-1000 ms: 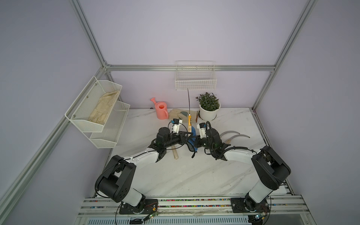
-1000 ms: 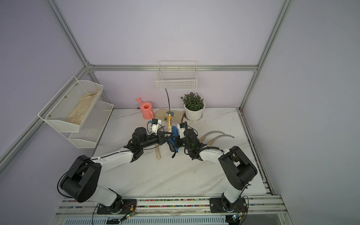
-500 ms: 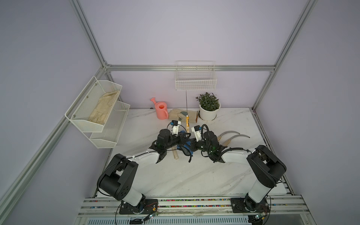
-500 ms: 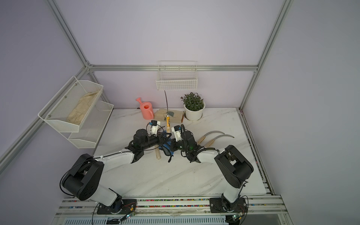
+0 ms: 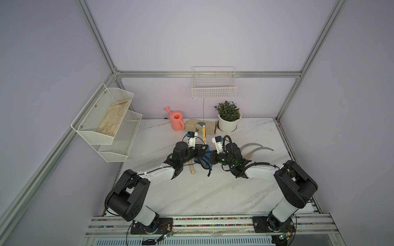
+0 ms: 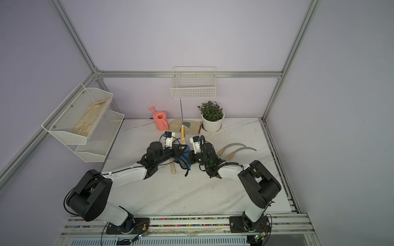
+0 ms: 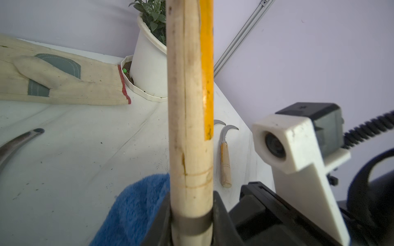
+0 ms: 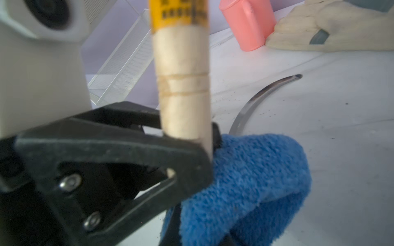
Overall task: Wipe small sickles with rags
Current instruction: Wipe the small sickle.
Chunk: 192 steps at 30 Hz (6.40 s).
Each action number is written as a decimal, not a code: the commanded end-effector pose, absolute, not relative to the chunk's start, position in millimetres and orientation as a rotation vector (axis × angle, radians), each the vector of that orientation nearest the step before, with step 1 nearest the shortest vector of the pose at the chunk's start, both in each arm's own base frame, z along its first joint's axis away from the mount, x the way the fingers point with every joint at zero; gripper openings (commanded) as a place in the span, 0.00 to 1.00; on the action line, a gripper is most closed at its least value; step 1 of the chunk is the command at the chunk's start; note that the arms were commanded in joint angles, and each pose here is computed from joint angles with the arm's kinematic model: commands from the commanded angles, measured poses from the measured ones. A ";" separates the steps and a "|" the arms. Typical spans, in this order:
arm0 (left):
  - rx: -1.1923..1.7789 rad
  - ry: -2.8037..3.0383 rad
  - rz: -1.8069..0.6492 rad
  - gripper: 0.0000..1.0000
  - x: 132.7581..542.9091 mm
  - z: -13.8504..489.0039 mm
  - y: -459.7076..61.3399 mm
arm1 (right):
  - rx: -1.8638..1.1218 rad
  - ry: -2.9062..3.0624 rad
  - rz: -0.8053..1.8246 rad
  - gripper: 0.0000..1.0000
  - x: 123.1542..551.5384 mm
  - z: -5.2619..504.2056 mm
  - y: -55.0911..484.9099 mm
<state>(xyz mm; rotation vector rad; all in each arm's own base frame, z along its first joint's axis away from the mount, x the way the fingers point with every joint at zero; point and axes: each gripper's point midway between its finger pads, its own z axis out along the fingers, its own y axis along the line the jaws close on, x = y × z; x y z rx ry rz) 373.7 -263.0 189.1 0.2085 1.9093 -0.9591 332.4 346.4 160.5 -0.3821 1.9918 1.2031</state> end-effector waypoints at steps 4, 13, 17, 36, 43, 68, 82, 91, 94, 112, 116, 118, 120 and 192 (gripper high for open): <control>0.215 1.901 -0.889 0.00 374.8 191.4 -256.9 | -0.458 1.825 1.290 0.00 320.3 205.1 362.7; 0.248 1.892 -0.912 0.00 367.2 196.1 -265.1 | -0.291 1.849 1.249 0.00 361.7 202.3 310.0; 0.259 1.890 -0.908 0.00 364.6 197.6 -267.4 | -0.363 1.823 1.287 0.00 341.8 206.3 336.6; 0.260 1.878 -0.882 0.00 357.6 203.0 -260.2 | -0.362 1.847 1.349 0.00 338.5 199.4 354.0; 0.263 1.880 -0.879 0.00 357.1 202.1 -260.3 | -0.426 1.821 1.379 0.00 319.2 202.1 371.3; 0.393 1.979 -0.490 0.00 362.8 194.1 -262.8 | -0.220 1.866 1.388 0.00 369.7 168.9 302.7; 0.488 2.016 -0.485 0.00 359.0 185.6 -283.3 | -0.276 1.751 1.369 0.00 383.4 234.1 305.3; 0.491 2.025 -0.465 0.00 361.9 181.9 -285.7 | -0.220 1.652 1.313 0.00 402.6 293.0 266.9; 0.491 2.027 -0.463 0.00 362.5 181.6 -285.9 | -0.202 1.660 1.300 0.00 408.8 294.0 258.8; 0.440 1.997 -0.482 0.00 363.3 186.4 -283.8 | -0.263 1.830 1.403 0.00 358.1 195.0 315.4; 0.447 1.997 -0.492 0.00 362.7 186.8 -285.6 | -0.294 1.849 1.422 0.00 349.4 186.4 329.7; 0.452 1.997 -0.497 0.00 361.6 187.4 -286.1 | -0.284 1.850 1.416 0.00 353.6 185.2 329.5; 0.457 1.997 -0.504 0.00 360.2 188.0 -286.5 | -0.270 1.844 1.399 0.00 361.9 190.3 328.0; 0.486 1.963 -0.509 0.00 355.9 194.0 -286.4 | -0.252 1.703 1.477 0.00 402.1 255.3 316.0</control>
